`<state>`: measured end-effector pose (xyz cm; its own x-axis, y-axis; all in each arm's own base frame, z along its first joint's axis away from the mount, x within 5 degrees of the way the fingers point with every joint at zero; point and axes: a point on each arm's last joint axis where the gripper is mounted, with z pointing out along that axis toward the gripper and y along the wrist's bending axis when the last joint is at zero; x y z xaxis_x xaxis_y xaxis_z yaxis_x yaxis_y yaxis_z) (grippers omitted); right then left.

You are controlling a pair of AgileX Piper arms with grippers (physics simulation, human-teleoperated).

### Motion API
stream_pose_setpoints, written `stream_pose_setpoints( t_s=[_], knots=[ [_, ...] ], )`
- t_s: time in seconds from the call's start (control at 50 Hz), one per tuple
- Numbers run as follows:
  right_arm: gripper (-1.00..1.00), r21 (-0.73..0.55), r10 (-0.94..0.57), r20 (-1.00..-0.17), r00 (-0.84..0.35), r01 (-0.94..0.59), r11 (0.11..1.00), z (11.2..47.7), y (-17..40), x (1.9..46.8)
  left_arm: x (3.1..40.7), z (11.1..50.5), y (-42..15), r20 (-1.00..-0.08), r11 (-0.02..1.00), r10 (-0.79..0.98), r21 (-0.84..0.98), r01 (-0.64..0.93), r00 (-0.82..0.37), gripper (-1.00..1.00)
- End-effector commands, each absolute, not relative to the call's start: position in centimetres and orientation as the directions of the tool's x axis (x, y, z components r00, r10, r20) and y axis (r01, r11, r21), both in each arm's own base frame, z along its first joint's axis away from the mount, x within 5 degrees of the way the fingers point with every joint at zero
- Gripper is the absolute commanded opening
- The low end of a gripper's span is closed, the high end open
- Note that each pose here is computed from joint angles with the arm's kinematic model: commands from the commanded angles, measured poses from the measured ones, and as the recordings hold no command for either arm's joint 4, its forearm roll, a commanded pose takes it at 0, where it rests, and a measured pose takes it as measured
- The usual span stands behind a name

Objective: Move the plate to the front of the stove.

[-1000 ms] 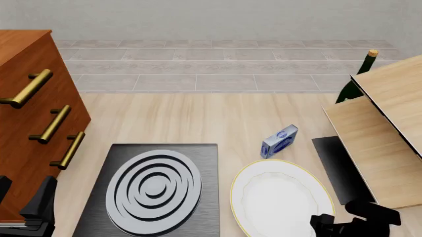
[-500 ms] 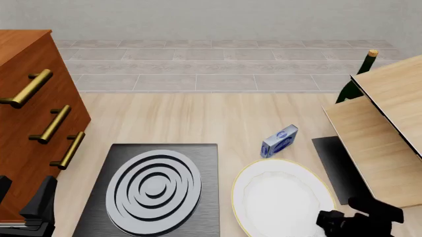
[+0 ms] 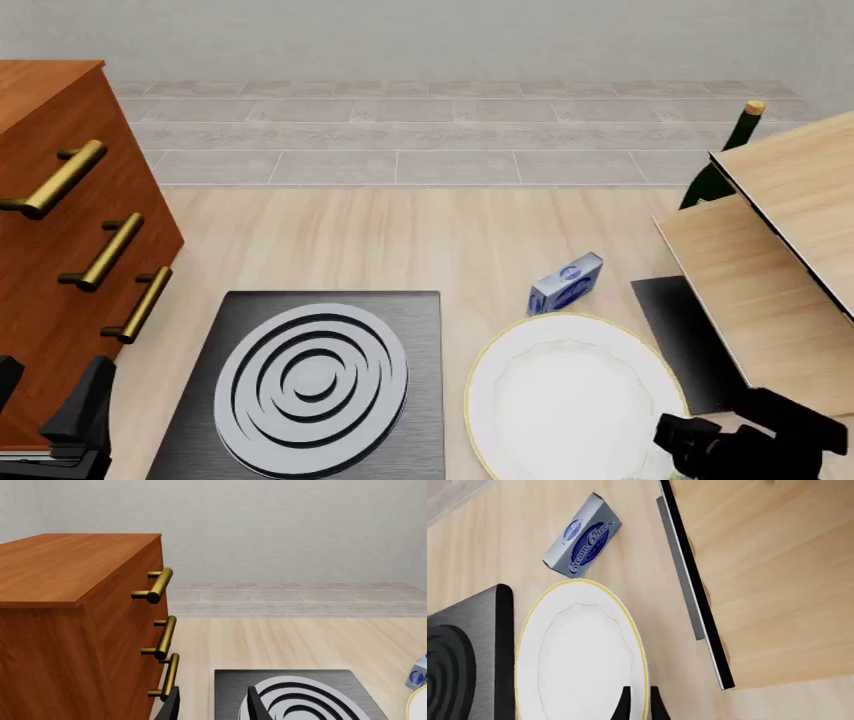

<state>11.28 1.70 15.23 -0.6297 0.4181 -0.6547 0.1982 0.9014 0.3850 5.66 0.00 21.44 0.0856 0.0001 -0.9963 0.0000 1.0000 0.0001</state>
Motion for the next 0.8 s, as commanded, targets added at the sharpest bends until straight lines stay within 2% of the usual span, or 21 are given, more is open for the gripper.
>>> stream_pose_setpoints(
  t_s=[0.02, 0.08, 0.3, 0.64, 0.8],
  knots=[
    [-1.0, 0.291, 0.253, -0.726, -0.64, 0.047, 0.956, 16.5, 2.0, 10.0, 5.7, 21.4, 0.0, -0.996, 1.0, 0.0, 0.0, 0.0, 0.086, 1.0],
    [-1.0, 0.293, 0.254, -0.735, -0.629, 0.042, 0.955, 16.8, 1.9, 9.9, 5.7, 21.4, 0.0, -0.996, 1.0, 0.0, 0.0, 0.0, 0.085, 1.0],
    [-1.0, 0.315, 0.284, -0.82, -0.498, 0.021, 0.949, 21.6, 1.4, 9.0, 5.7, 21.4, 0.0, -0.996, 1.0, 0.0, 0.0, 0.0, 0.086, 1.0],
    [-1.0, 0.362, 0.319, -0.869, -0.378, -0.046, 0.931, 27.1, 1.5, 7.7, 5.7, 21.4, 0.0, -0.996, 1.0, 0.0, 0.0, 0.0, 0.086, 1.0],
    [-1.0, 0.367, 0.321, -0.88, -0.35, -0.073, 0.927, 28.5, 1.6, 7.8, 5.7, 21.4, 0.0, -0.996, 1.0, 0.0, 0.0, 0.0, 0.086, 1.0]
  ],
)
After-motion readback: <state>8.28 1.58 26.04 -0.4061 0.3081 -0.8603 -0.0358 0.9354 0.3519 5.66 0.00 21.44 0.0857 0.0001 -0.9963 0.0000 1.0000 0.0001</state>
